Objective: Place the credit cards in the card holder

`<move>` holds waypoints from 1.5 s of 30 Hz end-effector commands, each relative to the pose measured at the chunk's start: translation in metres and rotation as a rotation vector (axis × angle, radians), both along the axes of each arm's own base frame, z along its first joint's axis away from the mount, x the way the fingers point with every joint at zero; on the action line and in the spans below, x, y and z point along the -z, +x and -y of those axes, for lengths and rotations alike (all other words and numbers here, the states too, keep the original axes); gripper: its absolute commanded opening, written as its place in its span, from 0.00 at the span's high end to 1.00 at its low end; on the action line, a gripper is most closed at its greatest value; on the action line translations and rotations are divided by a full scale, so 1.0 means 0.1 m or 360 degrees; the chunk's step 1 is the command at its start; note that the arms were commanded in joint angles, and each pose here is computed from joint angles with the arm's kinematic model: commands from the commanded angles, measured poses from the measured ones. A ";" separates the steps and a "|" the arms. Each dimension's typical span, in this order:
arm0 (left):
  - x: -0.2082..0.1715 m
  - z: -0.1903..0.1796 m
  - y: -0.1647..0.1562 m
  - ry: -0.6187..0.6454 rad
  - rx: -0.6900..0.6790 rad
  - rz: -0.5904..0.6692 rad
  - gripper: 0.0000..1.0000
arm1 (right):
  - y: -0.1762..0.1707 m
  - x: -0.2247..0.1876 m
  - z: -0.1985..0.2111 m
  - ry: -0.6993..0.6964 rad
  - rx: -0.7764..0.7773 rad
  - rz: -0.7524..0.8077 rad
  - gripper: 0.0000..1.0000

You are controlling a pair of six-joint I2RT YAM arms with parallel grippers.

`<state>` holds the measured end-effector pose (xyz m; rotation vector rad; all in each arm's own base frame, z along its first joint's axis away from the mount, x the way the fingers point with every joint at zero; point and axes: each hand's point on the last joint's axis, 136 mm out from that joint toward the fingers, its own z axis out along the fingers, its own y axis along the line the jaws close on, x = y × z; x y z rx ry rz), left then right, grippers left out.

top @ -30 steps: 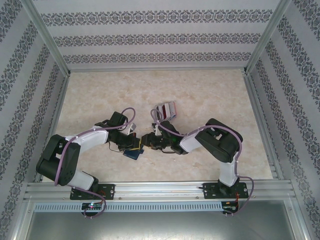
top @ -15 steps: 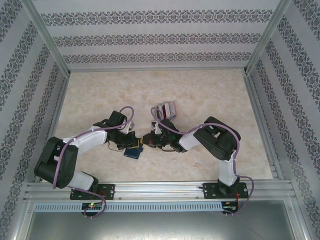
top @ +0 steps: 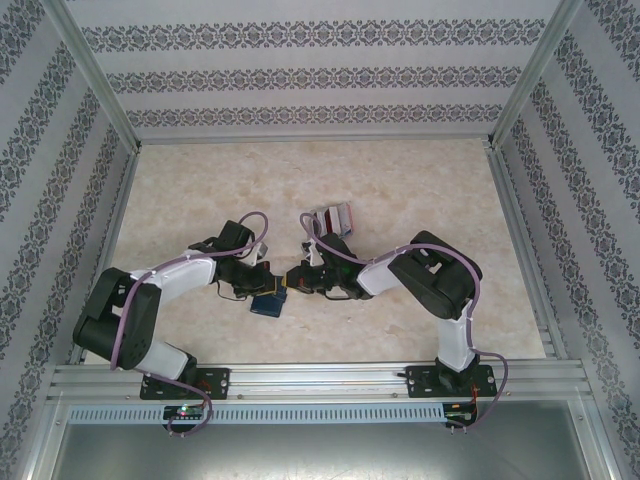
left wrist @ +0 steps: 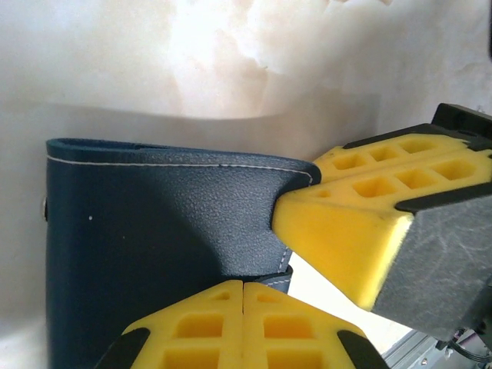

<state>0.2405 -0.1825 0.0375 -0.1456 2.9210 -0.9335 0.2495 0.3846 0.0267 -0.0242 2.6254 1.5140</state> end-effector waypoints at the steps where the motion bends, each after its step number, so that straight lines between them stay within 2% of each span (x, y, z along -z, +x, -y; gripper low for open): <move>1: 0.02 0.00 0.05 -0.0025 -0.0020 0.0007 1.00 | -0.07 0.08 0.02 -0.0054 -0.0046 -0.0027 1.00; 22: 0.17 -0.29 -0.03 0.0218 -0.0114 0.0016 1.00 | -0.07 0.09 0.03 -0.0064 -0.0050 -0.0031 1.00; 27: 0.26 -0.19 -0.06 0.0133 -0.0097 -0.0039 1.00 | -0.06 0.08 0.03 -0.0065 -0.0050 -0.0023 1.00; 35: 0.22 -0.21 -0.14 0.0111 -0.0098 -0.0022 1.00 | -0.04 0.09 0.05 -0.0078 -0.0047 -0.0021 1.00; 45: 0.35 -0.15 -0.25 0.0052 -0.0071 -0.0082 1.00 | 0.09 0.05 0.10 -0.0111 -0.0036 0.0014 1.00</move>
